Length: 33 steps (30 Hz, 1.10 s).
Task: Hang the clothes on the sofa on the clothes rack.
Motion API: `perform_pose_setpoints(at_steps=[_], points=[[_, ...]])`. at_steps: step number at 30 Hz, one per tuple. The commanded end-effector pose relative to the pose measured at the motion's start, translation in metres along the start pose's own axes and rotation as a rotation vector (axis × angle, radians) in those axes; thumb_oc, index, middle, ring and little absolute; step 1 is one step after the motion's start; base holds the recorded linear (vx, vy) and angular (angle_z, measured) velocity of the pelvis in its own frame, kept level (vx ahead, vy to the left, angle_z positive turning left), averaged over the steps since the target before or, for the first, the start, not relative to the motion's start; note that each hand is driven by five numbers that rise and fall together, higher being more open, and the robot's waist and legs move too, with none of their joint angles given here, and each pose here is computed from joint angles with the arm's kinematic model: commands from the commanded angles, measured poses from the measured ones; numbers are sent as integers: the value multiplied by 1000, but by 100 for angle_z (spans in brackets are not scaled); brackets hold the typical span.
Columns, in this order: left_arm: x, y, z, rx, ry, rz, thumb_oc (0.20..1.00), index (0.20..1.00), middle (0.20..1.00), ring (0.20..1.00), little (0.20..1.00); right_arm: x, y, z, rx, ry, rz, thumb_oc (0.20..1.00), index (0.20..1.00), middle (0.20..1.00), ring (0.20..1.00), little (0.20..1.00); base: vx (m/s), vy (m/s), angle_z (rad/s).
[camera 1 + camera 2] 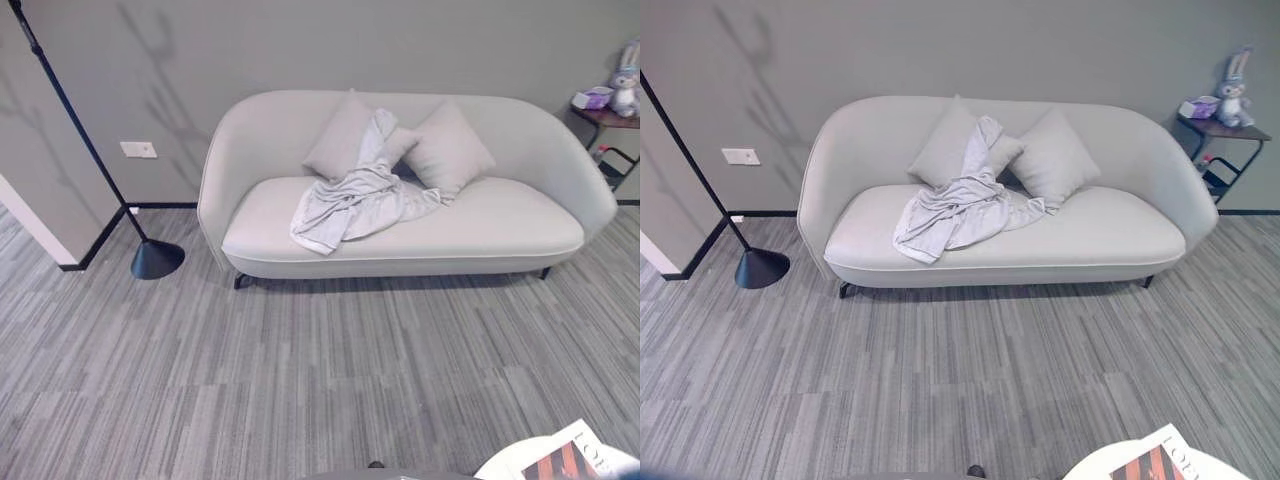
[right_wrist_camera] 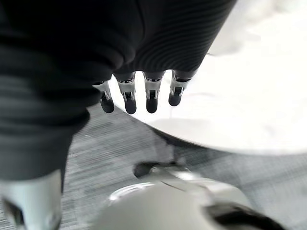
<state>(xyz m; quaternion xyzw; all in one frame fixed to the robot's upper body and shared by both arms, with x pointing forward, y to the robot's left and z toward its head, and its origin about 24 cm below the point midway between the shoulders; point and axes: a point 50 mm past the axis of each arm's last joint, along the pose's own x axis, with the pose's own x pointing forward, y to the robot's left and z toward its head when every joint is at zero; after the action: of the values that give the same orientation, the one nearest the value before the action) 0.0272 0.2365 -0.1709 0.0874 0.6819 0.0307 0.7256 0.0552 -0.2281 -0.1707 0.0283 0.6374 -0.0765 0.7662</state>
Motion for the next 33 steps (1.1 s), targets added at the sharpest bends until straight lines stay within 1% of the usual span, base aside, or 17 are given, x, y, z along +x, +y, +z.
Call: perform_pose_setpoints(at_steps=[1, 3, 4, 5, 7, 13, 15, 16, 17, 21, 22, 23, 26, 28, 30, 31, 33], points=[[-1, 15, 22, 58, -60, 61, 1000, 1000, 1000, 1000, 1000, 1, 11, -9, 22, 35, -22, 1000, 1000, 1000, 1000, 1000, 377, -216, 33], [-2, 11, 48, 106, -145, 71, 1000, 1000, 1000, 1000, 1000, 2, 10, 13, -22, -22, -35, 1000, 1000, 1000, 1000, 1000, 278, -190, 4], [-3, 6, 63, 110, -201, 53, 1000, 1000, 1000, 1000, 1000, 1, 6, 27, -45, -54, -54, 1000, 1000, 1000, 1000, 1000, 373, -89, -54], [-4, 3, 66, 85, -218, 38, 1000, 1000, 1000, 1000, 1000, 1, 4, 33, -52, -69, -61, 1000, 1000, 1000, 1000, 1000, 421, 55, -61], [-4, 1, 66, 14, -225, 30, 1000, 1000, 1000, 1000, 1000, 0, 1, 39, -63, -90, -61, 1000, 1000, 1000, 1000, 1000, 265, 106, -34], [-1, -5, 49, -77, -181, 6, 1000, 1000, 1000, 1000, 1000, 1, 10, 46, -105, -126, -43, 1000, 1000, 1000, 1000, 1000, 374, 113, 0], [-1, -1, 40, -184, -160, 10, 1000, 1000, 1000, 1000, 1000, 2, 20, 45, -105, -126, -17, 1000, 1000, 1000, 1000, 1000, 566, 163, -56], [-1, -1, 40, -184, -160, 10, 1000, 1000, 1000, 1000, 1000, 2, 20, 45, -105, -126, -17, 1000, 1000, 1000, 1000, 1000, 641, 226, -76], [0, 2, 33, -235, -142, 15, 1000, 1000, 1000, 1000, 1000, 2, 26, 43, -130, -117, 4, 1000, 1000, 1000, 1000, 1000, 330, 122, -93], [-1, 8, 27, -214, -128, 32, 1000, 1000, 1000, 1000, 1000, 3, 31, 34, -152, -101, 24, 1000, 1000, 1000, 1000, 1000, 495, 234, -38], [-1, 10, 26, -181, -124, 38, 1000, 1000, 1000, 1000, 1000, 3, 29, 29, -143, -89, 16, 1000, 1000, 1000, 1000, 1000, 549, 376, -5], [-1, 12, 28, -71, -127, 39, 1000, 1000, 1000, 1000, 1000, 3, 25, 32, -133, -100, 8, 1000, 1000, 1000, 1000, 1000, 640, 488, -13], [-1, 11, 36, 3, -145, 44, 1000, 1000, 1000, 1000, 1000, 2, 23, 44, -154, -132, -9, 1000, 1000, 1000, 1000, 1000, 324, 337, -2], [-3, 14, 48, 80, -175, 69, 1000, 1000, 1000, 1000, 1000, -1, 35, 74, -228, -242, -12, 1000, 1000, 1000, 1000, 1000, 288, 277, 41], [-3, 14, 51, 99, -185, 74, 1000, 1000, 1000, 1000, 1000, -3, 39, 85, -266, -286, -15, 1000, 1000, 1000, 1000, 1000, 303, 96, 48], [-5, 13, 65, 143, -240, 78, 1000, 1000, 1000, 1000, 1000, -18, 51, 129, -362, -496, -23, 1000, 1000, 1000, 1000, 1000, 416, -39, 43], [-7, 13, 76, 138, -301, 81, 1000, 1000, 1000, 1000, 1000, -38, 47, 163, -450, -663, -92, 1000, 1000, 1000, 1000, 1000, 320, -132, 38]])
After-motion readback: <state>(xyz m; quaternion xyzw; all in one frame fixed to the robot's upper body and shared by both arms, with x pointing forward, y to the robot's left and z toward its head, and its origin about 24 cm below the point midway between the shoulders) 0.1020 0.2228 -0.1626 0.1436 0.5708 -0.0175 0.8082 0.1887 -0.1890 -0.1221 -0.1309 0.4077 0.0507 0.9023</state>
